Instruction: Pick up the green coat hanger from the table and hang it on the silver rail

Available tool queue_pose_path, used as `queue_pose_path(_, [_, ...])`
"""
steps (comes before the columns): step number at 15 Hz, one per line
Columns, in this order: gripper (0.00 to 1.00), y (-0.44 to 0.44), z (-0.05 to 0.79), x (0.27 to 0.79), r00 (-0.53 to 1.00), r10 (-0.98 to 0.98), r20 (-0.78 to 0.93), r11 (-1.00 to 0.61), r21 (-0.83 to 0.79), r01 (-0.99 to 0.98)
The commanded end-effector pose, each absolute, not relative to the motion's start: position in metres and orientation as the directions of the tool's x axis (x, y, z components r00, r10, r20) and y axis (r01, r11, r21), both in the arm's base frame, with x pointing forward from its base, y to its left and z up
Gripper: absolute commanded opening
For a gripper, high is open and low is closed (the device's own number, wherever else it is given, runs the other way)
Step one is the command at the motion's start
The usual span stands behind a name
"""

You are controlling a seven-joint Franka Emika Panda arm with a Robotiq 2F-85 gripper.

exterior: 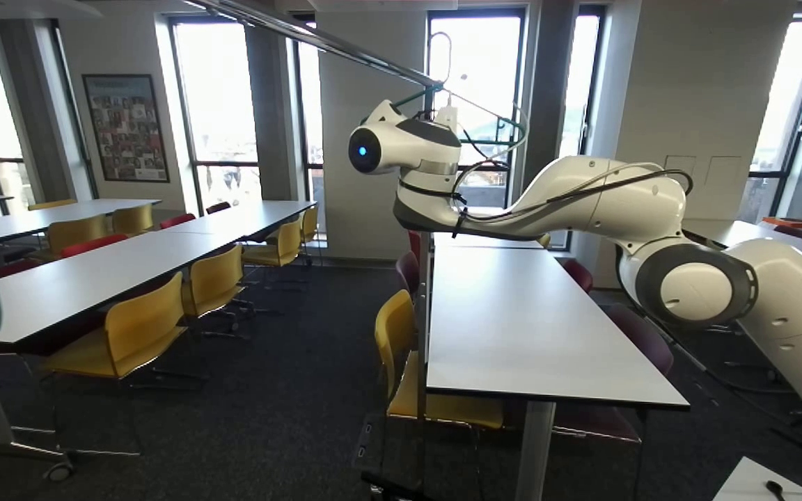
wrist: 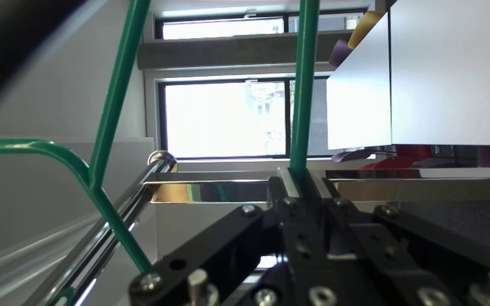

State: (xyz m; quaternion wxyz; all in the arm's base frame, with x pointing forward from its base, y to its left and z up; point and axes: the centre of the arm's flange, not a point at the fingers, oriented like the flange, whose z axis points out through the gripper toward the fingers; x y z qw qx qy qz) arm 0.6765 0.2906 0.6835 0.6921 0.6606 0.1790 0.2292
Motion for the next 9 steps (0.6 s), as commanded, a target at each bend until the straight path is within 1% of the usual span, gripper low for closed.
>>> queue_pose_path(1, [0.02,0.309,0.701,0.711,0.831,0.556,-0.02,0.09,0.995,-0.037])
queue_pose_path(9, [0.02,0.311,0.664,0.722,0.819,0.566,-0.094,0.117,0.993,0.033])
